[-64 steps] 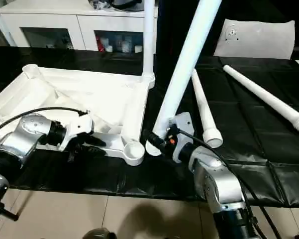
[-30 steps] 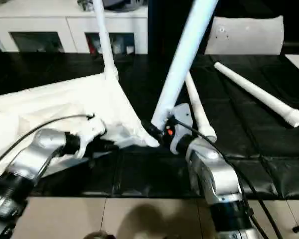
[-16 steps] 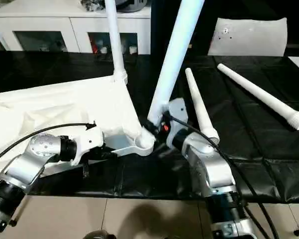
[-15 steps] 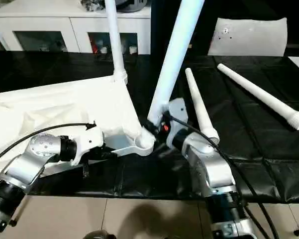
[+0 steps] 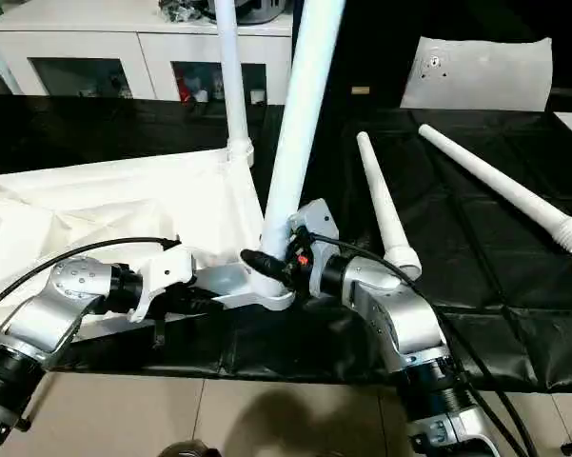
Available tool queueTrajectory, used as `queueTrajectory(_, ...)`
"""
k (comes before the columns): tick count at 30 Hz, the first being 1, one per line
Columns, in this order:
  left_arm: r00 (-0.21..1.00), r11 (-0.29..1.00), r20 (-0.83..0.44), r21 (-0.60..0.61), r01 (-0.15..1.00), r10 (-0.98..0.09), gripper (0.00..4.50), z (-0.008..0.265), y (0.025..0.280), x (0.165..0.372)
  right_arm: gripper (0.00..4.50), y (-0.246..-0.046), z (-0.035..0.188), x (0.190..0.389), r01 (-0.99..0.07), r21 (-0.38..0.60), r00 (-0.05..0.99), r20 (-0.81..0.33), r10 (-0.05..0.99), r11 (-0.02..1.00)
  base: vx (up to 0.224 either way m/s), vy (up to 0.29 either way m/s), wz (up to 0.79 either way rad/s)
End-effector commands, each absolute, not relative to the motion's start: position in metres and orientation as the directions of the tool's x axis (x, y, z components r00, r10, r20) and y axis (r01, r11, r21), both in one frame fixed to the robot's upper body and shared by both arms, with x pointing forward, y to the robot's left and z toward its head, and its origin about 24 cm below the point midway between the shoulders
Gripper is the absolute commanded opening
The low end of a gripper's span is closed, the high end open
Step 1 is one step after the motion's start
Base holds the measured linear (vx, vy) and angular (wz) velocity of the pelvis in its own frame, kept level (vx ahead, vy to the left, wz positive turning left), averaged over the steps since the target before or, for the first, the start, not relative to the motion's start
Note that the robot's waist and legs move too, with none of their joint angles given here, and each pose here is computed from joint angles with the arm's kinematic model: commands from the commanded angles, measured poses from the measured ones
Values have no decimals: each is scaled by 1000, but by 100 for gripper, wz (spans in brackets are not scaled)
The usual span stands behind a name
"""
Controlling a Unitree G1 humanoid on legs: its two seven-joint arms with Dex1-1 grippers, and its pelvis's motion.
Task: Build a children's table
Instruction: Insert table leg to table base
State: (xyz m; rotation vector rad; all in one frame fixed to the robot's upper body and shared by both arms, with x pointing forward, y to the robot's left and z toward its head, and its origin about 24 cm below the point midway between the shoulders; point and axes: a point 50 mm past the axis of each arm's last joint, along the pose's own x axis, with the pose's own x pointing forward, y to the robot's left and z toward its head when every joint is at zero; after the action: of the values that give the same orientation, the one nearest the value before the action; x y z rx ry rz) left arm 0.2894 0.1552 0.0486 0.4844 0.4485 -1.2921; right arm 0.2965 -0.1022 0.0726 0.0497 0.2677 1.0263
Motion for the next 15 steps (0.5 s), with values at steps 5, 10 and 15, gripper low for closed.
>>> queueTrajectory(5,201,185,-571,86,979,-796,0,42,153,283,193,-107,68,291,-853,129,459,-278,844,506,0,0,0)
queueTrajectory(10,195,180,-562,82,980,-804,0,41,152,282,193,-113,63,288,-849,123,456,-319,831,513,0,0,0)
queueTrajectory(15,179,165,-562,77,983,-808,0,41,150,280,193,-113,60,291,-847,121,455,-340,823,517,0,0,0)
